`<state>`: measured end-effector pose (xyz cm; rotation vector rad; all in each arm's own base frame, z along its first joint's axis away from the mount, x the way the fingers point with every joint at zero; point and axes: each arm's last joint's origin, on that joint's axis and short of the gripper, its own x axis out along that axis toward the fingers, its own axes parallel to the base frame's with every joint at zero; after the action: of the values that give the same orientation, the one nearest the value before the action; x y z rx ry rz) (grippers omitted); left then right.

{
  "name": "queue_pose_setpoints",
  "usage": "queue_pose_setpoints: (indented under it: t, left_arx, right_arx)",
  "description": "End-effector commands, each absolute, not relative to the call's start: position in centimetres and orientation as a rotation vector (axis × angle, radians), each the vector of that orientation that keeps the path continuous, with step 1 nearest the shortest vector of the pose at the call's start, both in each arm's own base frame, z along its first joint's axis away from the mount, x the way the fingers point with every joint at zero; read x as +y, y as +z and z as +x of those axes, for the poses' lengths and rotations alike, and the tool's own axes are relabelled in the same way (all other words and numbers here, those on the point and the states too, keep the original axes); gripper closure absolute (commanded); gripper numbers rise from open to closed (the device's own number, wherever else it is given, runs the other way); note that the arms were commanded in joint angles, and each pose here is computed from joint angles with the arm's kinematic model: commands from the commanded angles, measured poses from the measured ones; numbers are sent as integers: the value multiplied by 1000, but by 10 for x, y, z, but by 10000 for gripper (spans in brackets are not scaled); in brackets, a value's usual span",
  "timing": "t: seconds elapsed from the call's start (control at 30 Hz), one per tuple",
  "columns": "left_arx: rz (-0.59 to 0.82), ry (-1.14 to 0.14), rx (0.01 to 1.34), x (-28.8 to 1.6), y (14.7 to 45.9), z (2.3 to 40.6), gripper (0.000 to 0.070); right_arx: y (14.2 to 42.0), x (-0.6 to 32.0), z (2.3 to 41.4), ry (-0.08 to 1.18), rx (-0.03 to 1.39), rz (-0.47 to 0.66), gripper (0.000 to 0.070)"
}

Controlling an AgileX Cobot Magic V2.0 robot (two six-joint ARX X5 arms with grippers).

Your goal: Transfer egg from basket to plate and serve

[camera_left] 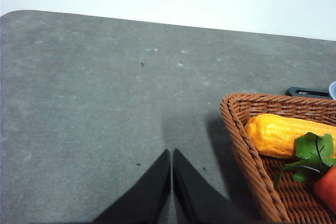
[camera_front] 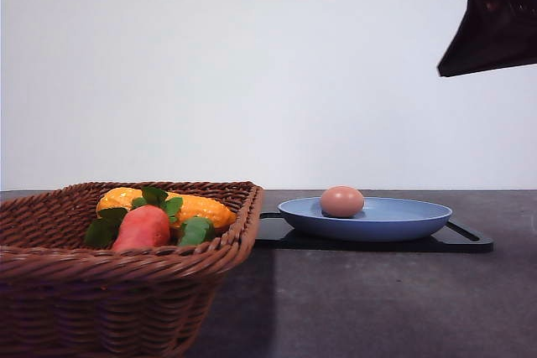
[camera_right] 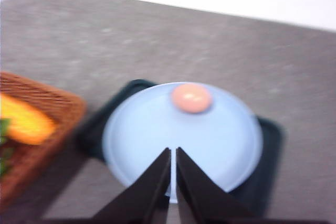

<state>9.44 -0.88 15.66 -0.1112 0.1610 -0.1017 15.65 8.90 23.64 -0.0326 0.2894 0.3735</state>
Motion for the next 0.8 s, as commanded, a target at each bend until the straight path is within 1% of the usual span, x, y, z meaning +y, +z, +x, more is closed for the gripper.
queue_pose_setpoints:
  t: [0.0, 0.1, 0.2, 0.27, 0.37, 0.43, 0.5, 0.63, 0.77]
  left_arx:
    - [-112, -99, 188, -9, 149, 95, 700]
    - [-112, -99, 188, -9, 149, 95, 700]
    - [-112, -99, 188, -9, 149, 95, 700]
    - [-112, -99, 188, -9, 149, 95, 700]
    - [-112, -99, 188, -9, 149, 95, 700]
    - [-112, -99, 188, -9, 149, 95, 700]
    - [-112, -99, 188, -9, 149, 95, 700]
    - [-112, -99, 188, -9, 149, 95, 700]
    - [-112, -99, 188, -9, 149, 95, 700]
  right_arx:
    - [243, 86, 155, 323, 236, -106, 700]
    - [255, 74, 144, 203, 168, -93, 700]
    - [268, 60, 132, 139, 72, -70, 700]
    - [274, 49, 123, 130, 9, -44, 700]
    - [276, 35, 112, 204, -70, -28, 700]
    - [271, 27, 106, 251, -106, -39, 700]
    - [263, 21, 103, 259, -118, -53, 700]
    - [241, 12, 99, 245, -107, -65, 700]
    - [218, 10, 97, 313, -89, -71, 700]
